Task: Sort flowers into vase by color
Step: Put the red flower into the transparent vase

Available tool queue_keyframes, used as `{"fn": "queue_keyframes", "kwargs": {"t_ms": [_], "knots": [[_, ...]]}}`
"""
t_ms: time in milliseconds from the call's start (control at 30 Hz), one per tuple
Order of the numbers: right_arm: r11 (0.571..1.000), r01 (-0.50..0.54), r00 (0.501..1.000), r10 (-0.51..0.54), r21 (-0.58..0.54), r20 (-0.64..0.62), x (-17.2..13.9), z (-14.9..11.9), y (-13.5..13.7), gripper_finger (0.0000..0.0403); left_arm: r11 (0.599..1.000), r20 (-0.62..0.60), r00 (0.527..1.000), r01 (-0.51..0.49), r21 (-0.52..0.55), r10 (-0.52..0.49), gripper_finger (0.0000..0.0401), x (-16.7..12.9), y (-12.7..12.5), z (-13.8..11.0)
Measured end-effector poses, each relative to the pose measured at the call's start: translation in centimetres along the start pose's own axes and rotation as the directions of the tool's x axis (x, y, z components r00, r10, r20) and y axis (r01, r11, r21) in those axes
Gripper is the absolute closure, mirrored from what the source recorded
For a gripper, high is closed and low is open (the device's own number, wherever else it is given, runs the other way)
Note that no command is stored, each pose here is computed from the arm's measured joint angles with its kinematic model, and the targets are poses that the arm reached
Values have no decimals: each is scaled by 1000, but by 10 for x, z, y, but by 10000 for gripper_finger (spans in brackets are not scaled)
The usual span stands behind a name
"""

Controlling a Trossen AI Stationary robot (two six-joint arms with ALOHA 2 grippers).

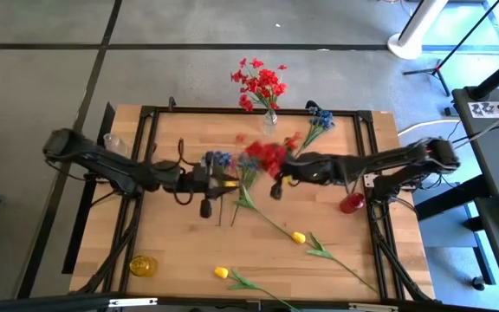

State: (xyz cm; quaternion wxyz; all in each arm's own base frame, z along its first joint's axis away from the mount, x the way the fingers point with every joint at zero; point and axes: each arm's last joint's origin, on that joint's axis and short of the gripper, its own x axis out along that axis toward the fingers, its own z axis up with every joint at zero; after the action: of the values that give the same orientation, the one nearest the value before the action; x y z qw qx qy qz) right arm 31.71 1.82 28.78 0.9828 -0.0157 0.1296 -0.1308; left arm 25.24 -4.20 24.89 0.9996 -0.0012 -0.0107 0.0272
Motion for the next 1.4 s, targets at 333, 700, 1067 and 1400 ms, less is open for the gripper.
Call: {"fn": "queue_keyframes", "kwargs": {"t_ms": [333, 700, 1067, 1400], "knots": [[921, 352, 922, -372, 170, 107, -23, -17, -107, 390, 997, -225, 973, 48, -52, -58, 311, -16, -20, -26], [898, 339, 901, -396, 282, 179, -9, -36, -201, 389, 994, -240, 971, -32, -104, 7, 325, -21, -26, -34], [908, 312, 922, -361, 279, 143, 13, -48, -209, 389, 992, -30, 994, -108, -59, 106, 329, -14, -11, -13], [912, 328, 938, -346, 245, 32, 26, -36, -215, 389, 984, 31, 986, -158, -85, 161, 329, -11, 3, -7]]}}
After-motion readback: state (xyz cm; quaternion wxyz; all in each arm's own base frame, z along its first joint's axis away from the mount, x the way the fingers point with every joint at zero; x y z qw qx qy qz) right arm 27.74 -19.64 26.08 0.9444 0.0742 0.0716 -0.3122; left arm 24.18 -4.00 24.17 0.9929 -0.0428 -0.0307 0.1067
